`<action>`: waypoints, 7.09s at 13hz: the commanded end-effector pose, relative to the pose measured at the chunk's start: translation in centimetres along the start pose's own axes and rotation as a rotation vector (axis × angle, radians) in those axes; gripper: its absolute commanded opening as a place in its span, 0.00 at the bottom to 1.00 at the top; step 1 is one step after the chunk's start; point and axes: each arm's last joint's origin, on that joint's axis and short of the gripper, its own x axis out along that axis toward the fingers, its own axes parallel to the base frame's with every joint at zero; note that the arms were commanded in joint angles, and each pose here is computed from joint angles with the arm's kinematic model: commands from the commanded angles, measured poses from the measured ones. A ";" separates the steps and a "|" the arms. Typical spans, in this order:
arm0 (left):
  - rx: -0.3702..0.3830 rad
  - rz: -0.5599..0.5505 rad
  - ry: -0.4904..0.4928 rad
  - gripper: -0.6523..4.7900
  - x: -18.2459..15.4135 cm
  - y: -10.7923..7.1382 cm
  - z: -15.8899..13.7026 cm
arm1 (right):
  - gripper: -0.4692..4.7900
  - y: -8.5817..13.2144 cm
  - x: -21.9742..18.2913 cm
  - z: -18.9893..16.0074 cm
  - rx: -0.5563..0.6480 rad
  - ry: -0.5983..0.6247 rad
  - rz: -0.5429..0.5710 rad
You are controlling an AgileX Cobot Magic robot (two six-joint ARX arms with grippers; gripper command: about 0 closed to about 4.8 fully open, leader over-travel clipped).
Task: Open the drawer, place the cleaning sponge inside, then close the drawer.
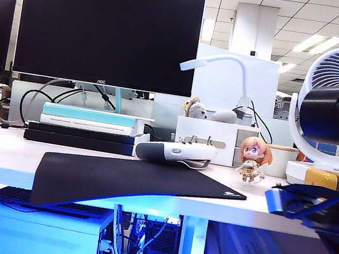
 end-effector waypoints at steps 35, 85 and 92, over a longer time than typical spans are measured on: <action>0.032 0.001 0.118 0.11 -1.2 -0.7 -1.6 | 0.08 -3.3 1.3 5.2 0.070 -0.452 -0.148; 0.131 0.601 -0.650 0.11 2.4 5.9 -27.5 | 0.08 0.4 -12.0 -15.3 0.020 -1.391 -0.163; -0.069 1.179 -0.705 0.11 -3.8 9.4 -32.5 | 0.08 0.4 -12.1 -15.3 0.019 -1.394 -0.162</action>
